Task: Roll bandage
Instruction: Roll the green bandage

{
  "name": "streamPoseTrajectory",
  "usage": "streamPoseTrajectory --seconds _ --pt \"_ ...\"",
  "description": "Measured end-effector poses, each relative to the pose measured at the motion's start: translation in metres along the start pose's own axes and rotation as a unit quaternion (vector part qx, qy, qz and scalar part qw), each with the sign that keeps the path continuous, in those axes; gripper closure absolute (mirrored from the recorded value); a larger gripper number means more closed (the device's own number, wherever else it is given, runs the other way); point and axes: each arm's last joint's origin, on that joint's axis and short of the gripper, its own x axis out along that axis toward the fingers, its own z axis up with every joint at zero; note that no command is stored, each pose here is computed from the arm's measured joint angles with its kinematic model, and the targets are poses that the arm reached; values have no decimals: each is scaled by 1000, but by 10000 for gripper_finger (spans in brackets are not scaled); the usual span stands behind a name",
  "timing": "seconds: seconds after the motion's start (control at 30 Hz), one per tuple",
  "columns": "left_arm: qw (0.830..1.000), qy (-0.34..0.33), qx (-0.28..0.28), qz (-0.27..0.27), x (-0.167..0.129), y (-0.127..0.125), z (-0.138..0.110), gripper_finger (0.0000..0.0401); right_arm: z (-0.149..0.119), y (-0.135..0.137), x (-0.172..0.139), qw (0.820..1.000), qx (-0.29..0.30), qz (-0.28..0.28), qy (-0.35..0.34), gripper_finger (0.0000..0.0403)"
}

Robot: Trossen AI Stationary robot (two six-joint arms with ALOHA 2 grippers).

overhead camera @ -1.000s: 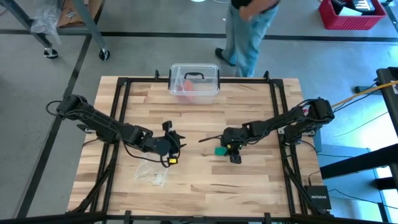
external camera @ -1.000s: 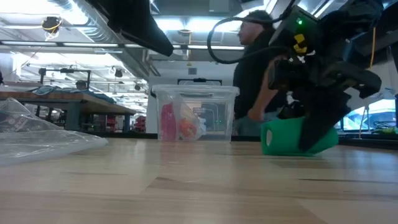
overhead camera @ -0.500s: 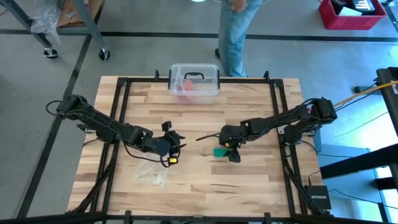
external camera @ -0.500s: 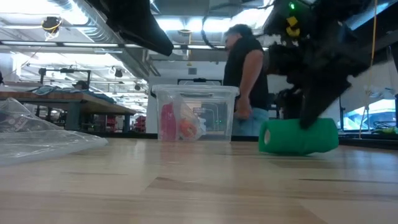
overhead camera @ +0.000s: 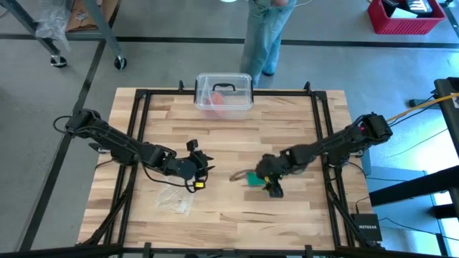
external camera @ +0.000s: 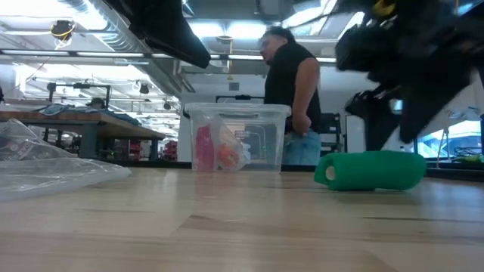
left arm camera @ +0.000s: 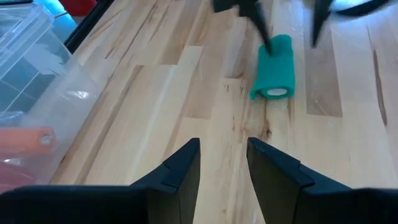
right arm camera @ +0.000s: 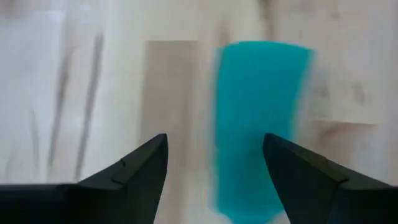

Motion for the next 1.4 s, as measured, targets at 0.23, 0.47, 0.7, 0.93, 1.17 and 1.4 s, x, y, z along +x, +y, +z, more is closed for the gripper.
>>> streamPoseTrajectory --seconds 0.23,0.47,0.7,0.93,1.17,1.4 --pt "1000 -1 0 0 0 0 0 276 -1 31 6 991 -65 -102 -65 136" --pt "1000 -1 0 0 0 0 0 276 -10 49 9 985 -87 -131 -74 136" --pt "1000 -1 0 0 0 0 0 276 -18 32 15 989 -50 -130 -56 136" --pt "1000 0 0 0 0 0 0 276 -17 19 21 991 -43 -89 -86 136" --pt "1000 0 0 1 0 0 0 276 -29 14 26 990 -53 -111 -74 136" --pt "1000 -1 -1 0 0 0 0 276 -35 12 30 990 -47 -103 -90 136"
